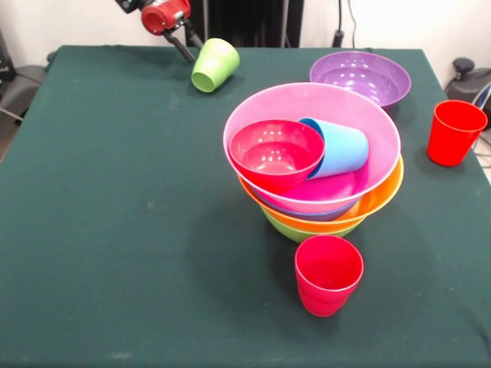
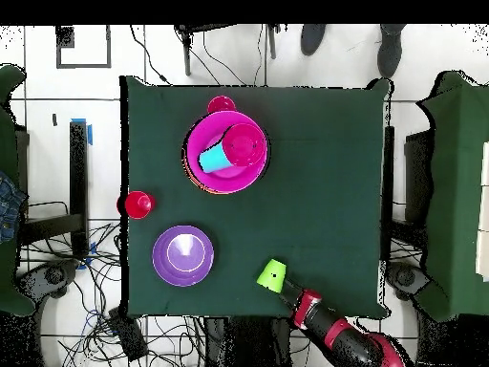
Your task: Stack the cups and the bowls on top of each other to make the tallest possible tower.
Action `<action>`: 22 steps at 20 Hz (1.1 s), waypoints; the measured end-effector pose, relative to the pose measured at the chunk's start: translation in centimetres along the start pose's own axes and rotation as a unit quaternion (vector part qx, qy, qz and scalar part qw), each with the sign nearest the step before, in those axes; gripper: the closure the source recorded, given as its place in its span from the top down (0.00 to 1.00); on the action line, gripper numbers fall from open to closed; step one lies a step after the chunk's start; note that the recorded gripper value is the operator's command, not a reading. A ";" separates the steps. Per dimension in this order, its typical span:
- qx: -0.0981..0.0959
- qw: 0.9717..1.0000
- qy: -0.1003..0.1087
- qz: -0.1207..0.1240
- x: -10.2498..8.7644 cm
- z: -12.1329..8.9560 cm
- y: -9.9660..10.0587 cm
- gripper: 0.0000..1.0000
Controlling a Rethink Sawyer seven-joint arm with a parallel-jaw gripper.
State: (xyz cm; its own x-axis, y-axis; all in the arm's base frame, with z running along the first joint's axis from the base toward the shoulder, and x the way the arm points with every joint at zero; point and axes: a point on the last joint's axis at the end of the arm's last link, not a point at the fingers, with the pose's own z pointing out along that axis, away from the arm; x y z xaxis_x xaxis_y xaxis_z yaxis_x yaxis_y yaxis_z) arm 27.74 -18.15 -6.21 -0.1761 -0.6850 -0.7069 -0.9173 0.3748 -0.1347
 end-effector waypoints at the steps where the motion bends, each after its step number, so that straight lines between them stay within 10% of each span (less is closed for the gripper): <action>1: -0.001 1.000 0.000 0.001 0.0 0.0 0.1 1.00; 22: -0.012 1.000 0.001 0.004 0.0 0.3 0.8 1.00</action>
State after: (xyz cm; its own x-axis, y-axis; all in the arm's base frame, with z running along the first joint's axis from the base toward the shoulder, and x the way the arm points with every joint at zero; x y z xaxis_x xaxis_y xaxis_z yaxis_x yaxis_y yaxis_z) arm 27.06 -17.67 -6.51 -0.1845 -0.6830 -0.7067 -0.9241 0.3654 -0.1119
